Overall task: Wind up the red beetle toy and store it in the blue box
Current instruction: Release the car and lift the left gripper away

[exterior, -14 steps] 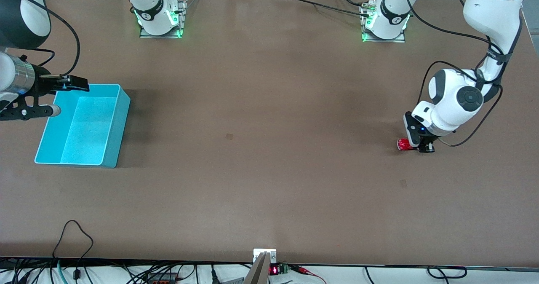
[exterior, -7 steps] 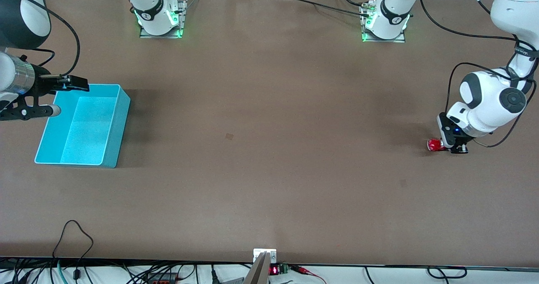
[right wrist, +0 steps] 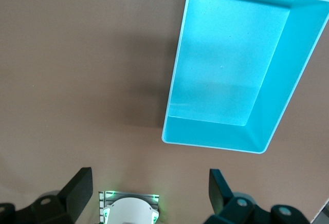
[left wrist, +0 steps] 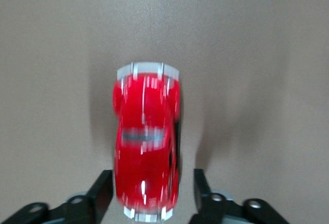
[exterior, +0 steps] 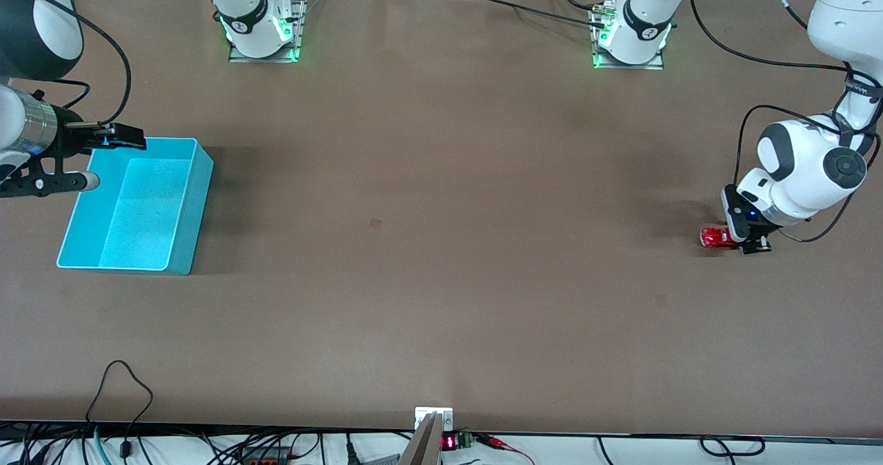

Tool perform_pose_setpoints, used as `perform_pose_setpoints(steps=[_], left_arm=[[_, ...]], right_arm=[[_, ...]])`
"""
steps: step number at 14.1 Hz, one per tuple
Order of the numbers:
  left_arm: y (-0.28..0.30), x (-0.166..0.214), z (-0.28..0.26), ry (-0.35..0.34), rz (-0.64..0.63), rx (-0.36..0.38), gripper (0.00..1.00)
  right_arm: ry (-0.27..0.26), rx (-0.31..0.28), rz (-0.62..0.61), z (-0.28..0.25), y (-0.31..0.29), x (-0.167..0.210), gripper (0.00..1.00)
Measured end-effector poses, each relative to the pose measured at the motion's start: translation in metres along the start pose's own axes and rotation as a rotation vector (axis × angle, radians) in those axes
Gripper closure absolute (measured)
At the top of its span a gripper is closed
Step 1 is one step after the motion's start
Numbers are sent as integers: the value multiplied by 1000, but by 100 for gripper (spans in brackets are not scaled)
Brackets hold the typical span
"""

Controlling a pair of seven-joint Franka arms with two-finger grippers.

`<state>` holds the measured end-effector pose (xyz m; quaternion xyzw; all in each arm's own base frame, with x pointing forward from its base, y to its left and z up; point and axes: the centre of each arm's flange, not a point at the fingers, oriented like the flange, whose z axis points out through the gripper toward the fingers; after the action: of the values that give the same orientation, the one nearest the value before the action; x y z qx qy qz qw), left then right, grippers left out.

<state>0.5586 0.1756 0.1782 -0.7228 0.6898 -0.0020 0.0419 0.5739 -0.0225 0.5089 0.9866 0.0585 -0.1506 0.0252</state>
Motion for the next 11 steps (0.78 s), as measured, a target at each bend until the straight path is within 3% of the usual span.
perform_pose_setpoints(steps=[2,3,8,11], left_arm=[[-10,4,-14,0,12,6,4],[-16,7,-27,1,19,0,0],[-53,25,-130,-1,45,-139,0],[-72,36,-188,-6,-24,-212,0]], right_arm=[[0,0,0,0,0,0,0],[0,0,0,0,0,0,0],[0,0,0,0,0,0,0],[0,0,0,0,0,0,0]])
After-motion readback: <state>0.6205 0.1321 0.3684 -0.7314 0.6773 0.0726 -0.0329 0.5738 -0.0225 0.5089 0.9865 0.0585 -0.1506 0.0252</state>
